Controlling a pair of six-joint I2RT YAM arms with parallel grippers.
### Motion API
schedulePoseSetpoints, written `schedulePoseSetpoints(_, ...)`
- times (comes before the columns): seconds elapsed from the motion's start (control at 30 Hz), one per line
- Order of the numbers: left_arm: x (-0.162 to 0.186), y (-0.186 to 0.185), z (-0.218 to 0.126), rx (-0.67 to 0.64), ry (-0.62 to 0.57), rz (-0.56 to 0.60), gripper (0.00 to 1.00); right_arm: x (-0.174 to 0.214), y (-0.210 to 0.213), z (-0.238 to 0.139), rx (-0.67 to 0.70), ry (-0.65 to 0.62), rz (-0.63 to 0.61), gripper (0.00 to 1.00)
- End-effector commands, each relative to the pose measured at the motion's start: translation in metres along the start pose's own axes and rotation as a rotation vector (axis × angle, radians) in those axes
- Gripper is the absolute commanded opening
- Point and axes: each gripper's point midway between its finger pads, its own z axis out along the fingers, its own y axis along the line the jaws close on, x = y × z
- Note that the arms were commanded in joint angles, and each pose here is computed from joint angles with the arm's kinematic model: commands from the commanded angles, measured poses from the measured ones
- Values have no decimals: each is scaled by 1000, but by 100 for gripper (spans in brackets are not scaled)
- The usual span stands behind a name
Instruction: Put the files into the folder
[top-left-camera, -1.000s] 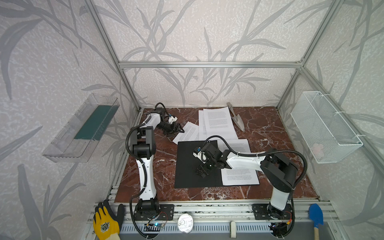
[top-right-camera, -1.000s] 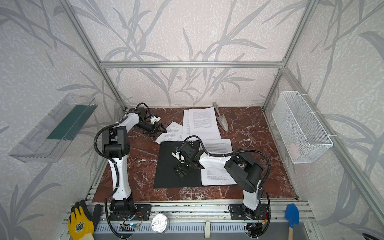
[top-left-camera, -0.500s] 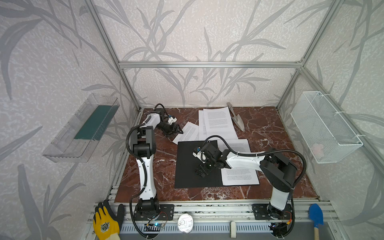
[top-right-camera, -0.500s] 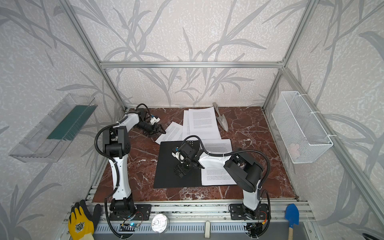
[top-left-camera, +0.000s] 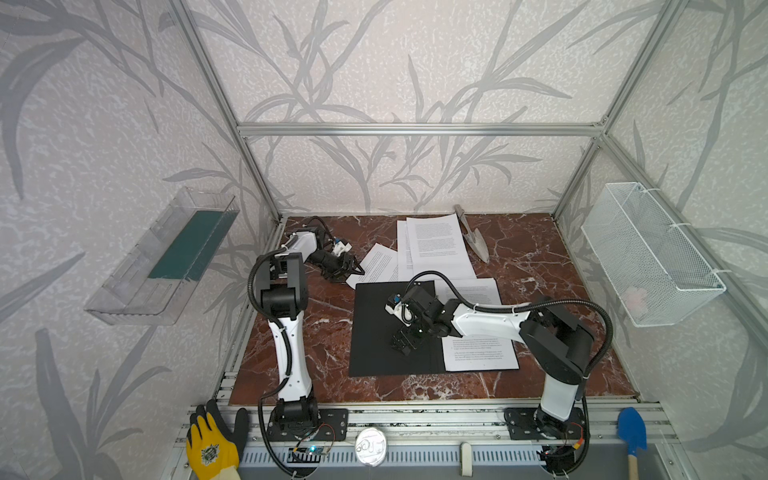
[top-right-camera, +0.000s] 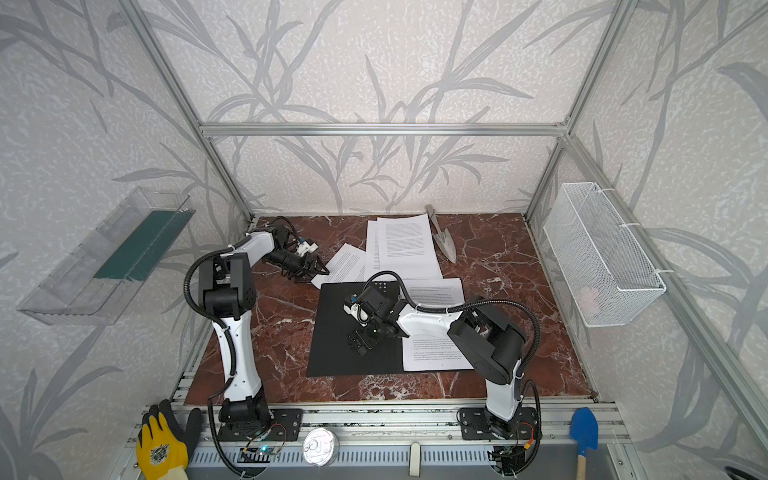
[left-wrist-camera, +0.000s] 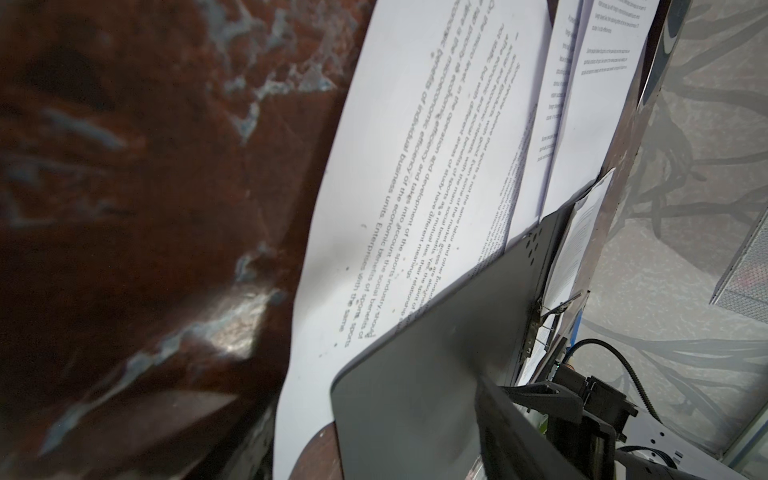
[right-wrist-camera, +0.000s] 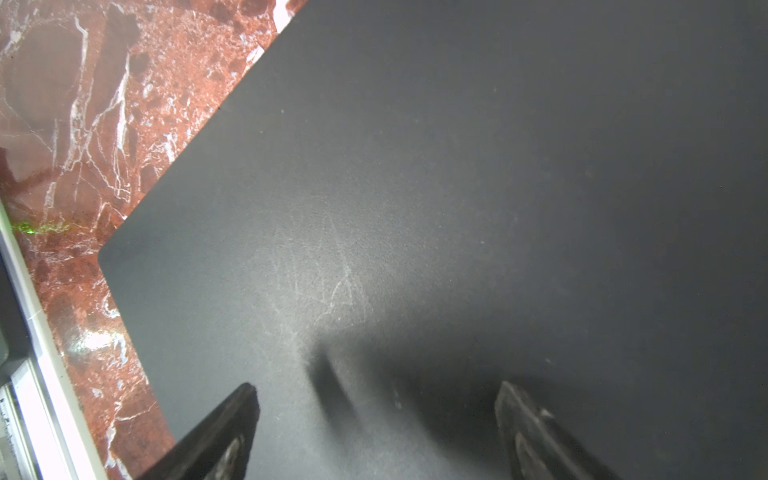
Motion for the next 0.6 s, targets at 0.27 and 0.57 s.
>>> schedulePoseSetpoints(0.27, -1, 19, 0, -78, 1, -54, 40, 39, -4, 9, -1, 136, 35, 90)
schedulePoseSetpoints(0.57, -8, 24, -2, -105, -18, -82, 12, 38, -3, 9, -2, 136, 29, 90)
